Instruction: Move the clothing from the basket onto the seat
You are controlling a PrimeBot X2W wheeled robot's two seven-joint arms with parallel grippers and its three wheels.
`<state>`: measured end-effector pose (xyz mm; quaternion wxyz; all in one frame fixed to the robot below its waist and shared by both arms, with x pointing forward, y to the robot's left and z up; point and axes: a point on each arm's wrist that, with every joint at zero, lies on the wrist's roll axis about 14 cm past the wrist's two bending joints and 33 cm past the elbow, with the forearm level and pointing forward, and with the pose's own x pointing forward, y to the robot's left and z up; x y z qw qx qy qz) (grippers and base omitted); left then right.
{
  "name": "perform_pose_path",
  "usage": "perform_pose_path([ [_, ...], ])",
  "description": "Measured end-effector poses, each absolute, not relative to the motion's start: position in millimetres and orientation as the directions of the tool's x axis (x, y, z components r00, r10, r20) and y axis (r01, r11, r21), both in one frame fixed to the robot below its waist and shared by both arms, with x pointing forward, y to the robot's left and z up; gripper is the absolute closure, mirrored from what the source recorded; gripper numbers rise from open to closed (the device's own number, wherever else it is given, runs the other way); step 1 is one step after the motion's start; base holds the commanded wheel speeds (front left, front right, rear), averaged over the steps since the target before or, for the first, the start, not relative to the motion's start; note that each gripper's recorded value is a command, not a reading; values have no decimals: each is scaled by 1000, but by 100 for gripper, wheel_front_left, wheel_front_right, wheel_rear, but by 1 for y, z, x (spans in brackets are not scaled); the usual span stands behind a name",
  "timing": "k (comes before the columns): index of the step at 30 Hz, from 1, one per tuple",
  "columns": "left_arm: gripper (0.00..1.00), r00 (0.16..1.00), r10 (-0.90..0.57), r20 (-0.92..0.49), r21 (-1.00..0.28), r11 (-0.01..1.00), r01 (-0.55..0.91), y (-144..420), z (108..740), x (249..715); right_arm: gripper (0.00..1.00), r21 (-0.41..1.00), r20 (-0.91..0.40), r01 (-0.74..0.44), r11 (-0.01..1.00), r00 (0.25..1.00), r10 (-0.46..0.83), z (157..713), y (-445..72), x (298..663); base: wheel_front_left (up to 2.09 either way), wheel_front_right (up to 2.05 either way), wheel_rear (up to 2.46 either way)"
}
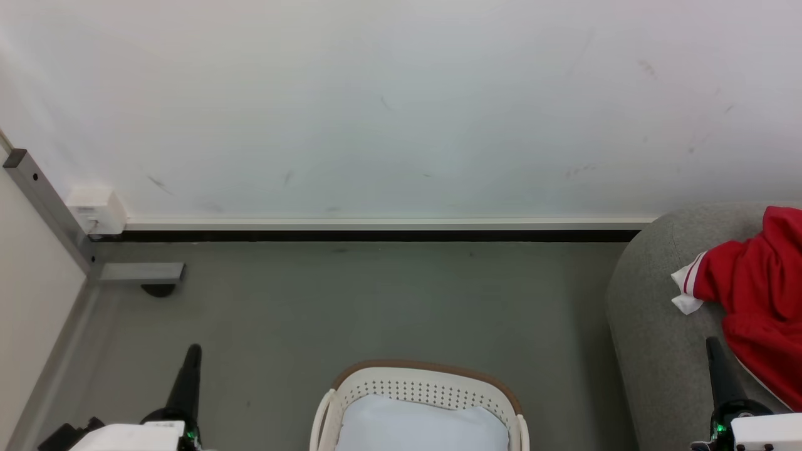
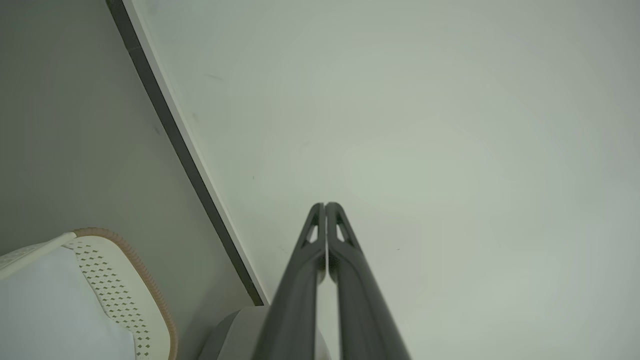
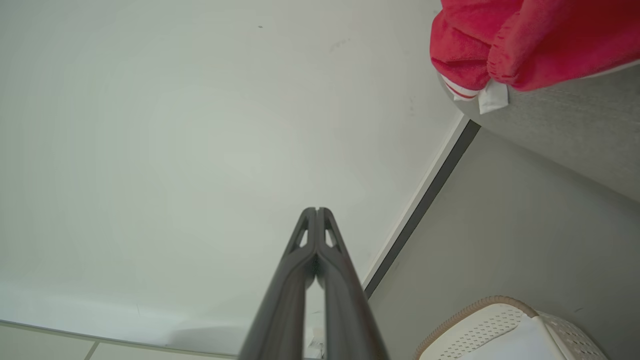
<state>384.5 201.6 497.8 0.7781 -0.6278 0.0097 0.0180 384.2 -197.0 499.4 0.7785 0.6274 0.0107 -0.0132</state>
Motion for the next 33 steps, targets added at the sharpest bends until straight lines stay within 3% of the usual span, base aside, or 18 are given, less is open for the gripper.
perform_pose_path([
  [33,100,1000,-1,-4,-1000,3,-4,200,506,389,100,1000,-6,6,-3,1000,0,506,-200,389,0,0,0],
])
